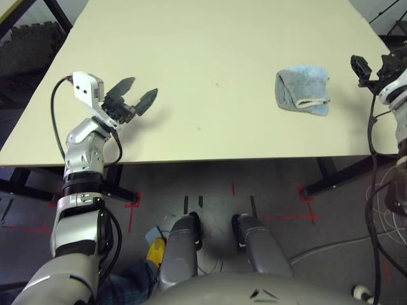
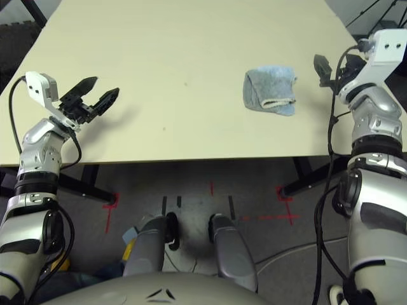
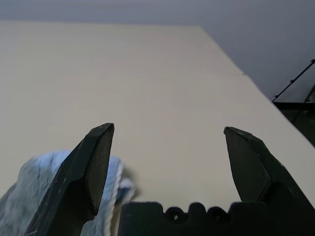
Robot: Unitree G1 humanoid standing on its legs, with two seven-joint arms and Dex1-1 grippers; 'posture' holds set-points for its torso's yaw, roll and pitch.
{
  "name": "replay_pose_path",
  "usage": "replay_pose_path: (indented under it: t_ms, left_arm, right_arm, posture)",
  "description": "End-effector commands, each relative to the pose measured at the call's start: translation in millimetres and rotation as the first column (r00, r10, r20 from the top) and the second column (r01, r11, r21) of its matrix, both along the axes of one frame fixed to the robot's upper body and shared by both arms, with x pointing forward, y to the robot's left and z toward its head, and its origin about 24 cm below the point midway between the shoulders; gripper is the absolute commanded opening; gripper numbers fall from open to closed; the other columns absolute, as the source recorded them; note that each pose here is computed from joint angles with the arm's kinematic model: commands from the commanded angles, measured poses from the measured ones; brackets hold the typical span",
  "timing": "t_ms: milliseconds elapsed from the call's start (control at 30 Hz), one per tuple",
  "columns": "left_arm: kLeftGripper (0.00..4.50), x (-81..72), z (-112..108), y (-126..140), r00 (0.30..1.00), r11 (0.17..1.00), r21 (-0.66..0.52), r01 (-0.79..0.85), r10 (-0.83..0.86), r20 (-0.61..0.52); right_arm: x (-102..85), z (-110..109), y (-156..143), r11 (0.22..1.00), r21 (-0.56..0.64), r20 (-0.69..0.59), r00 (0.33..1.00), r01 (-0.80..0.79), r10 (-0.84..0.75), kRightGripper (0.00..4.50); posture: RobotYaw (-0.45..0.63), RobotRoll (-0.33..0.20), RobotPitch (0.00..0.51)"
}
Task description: Wipe the water off the table with a rag.
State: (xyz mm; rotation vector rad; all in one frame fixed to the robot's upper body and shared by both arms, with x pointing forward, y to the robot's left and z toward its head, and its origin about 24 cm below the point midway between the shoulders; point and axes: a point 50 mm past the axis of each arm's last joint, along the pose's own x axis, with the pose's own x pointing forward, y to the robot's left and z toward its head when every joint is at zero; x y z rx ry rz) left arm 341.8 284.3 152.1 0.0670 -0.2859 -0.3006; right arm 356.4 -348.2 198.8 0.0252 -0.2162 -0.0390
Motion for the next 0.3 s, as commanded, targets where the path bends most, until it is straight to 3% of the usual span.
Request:
replay_pose_path:
  t_ms: [33, 300]
  left_arm:
    - [4.5, -0.7, -1.3, 14.1, 0.989, 0.989, 0.002, -0.145, 0.145, 0.022]
    - [4.5, 1.7, 1.5, 29.1, 0.945, 0.947, -0.019, -0.321, 0.321, 0.055]
  right_arm:
    - [-9.5, -1.2, -16.8, 0.996, 0.047, 0.035, 0.996, 0.08, -0.082, 4.45]
    - [-11.7, -6.4, -21.9, 0.991, 0.085, 0.026, 0.994, 0.107, -0.11, 4.45]
  posture:
    - [-0.09, 0.0, 0.2]
    - [-0.08, 0.0, 0.177]
